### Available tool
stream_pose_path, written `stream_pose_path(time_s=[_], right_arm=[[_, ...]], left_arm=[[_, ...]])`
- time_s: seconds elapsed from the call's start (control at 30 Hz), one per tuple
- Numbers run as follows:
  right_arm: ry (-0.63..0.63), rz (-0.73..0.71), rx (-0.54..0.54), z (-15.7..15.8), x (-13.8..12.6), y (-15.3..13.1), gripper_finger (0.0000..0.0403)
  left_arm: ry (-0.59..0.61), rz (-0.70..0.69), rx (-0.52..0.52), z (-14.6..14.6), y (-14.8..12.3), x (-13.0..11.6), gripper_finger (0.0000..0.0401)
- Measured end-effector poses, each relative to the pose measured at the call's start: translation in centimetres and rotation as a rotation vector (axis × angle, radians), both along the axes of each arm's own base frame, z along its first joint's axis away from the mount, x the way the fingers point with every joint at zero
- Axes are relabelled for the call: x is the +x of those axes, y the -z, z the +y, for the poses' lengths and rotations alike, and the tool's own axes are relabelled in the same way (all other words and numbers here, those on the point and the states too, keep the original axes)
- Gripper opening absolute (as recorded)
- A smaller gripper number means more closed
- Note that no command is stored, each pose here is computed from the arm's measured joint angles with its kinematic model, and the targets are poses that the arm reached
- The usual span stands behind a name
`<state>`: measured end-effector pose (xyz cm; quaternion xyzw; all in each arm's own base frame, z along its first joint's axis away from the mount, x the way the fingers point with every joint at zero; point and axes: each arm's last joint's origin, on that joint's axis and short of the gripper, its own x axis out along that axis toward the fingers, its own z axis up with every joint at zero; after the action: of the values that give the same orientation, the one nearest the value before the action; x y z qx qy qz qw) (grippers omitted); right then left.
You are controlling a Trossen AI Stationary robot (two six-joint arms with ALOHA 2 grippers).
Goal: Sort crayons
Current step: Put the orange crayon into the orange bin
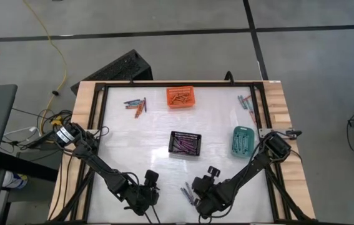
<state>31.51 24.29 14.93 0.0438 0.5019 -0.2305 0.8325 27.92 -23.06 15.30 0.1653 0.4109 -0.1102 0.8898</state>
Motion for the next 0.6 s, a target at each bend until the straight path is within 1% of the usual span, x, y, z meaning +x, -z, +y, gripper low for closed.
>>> stream_pose_path(time_s=[0.13,0.23,0.4,0.5,0.6], right_arm=[[0.001,-0.013,-0.008,0.1,0.2,-0.5,0.012],[-0.002,-0.013,-0.006,0.3,0.1,-0.5,0.0126],[0.03,-0.007,0.003,0.5,-0.6,-0.1,0.0153],[0.053,0.019,0.036,0.7,-1.2,0.5,0.0173],[0.077,0.014,0.055,1.0,-1.9,0.8,0.0188]], left_arm=[[0.005,0.008,-0.009,0.0,0.0,0.0,0.0164],[0.005,0.008,-0.009,0.0,0.0,0.1,0.0164],[0.004,0.008,-0.01,0.0,0.0,0.1,0.0164],[0.004,0.008,-0.01,0.0,0.0,0.1,0.0164],[0.004,0.008,-0.01,0.0,0.0,0.1,0.0164]])
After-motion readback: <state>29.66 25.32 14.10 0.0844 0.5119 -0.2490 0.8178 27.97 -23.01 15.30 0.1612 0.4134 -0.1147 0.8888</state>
